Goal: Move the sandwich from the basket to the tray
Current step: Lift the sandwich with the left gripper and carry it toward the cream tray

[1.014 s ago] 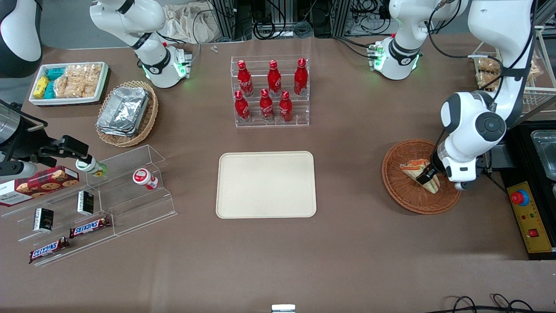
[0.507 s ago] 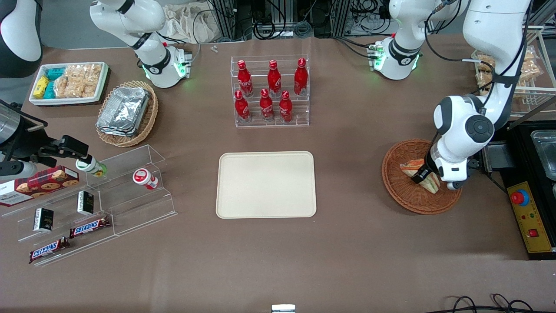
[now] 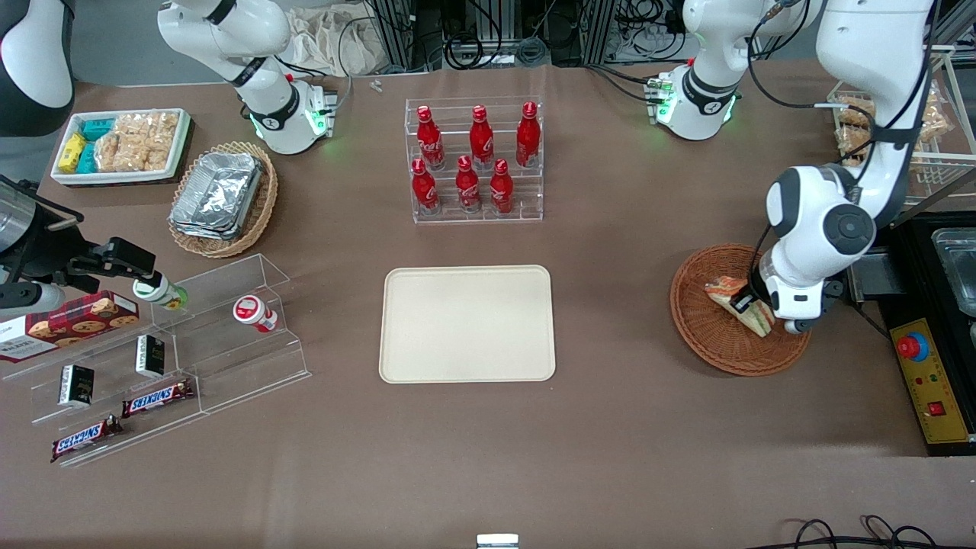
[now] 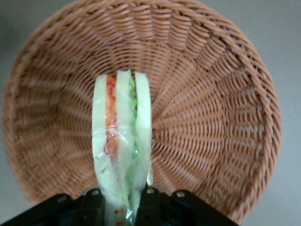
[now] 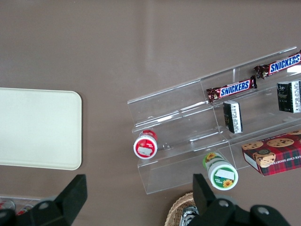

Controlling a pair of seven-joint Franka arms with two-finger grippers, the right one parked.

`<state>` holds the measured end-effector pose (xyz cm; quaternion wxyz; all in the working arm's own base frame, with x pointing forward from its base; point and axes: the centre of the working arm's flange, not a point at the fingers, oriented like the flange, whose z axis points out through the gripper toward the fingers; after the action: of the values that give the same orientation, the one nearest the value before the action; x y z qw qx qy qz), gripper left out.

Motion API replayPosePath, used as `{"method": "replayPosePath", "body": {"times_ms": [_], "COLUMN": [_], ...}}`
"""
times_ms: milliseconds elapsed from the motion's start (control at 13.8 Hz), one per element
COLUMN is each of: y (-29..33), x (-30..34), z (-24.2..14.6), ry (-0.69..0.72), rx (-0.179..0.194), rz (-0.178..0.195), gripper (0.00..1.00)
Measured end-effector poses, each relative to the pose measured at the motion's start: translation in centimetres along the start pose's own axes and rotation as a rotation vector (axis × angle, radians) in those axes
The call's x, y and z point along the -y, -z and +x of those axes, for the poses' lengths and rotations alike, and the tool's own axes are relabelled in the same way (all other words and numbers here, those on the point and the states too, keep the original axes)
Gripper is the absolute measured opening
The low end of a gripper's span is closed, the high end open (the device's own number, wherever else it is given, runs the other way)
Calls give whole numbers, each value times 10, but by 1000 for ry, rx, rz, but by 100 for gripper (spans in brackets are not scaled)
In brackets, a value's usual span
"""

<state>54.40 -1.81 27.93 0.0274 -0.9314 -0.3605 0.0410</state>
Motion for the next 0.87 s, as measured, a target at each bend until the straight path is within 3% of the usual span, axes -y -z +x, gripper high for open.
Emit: {"method": "replayPosePath", "body": {"times_ms": [72,217,362,507,725,870], "y": [33,112,200,269,305,291], "x": [-3,-6,-2,-2,-48,-102], "z": [5,11,11,5,-47,-112], "ry": [-3,-60,-143,-217,-368,-511], "rx": [30,58,71,58,32,49], "rz": [34,65,72,56,30,49], "gripper": [21,16,16,16,16,16]}}
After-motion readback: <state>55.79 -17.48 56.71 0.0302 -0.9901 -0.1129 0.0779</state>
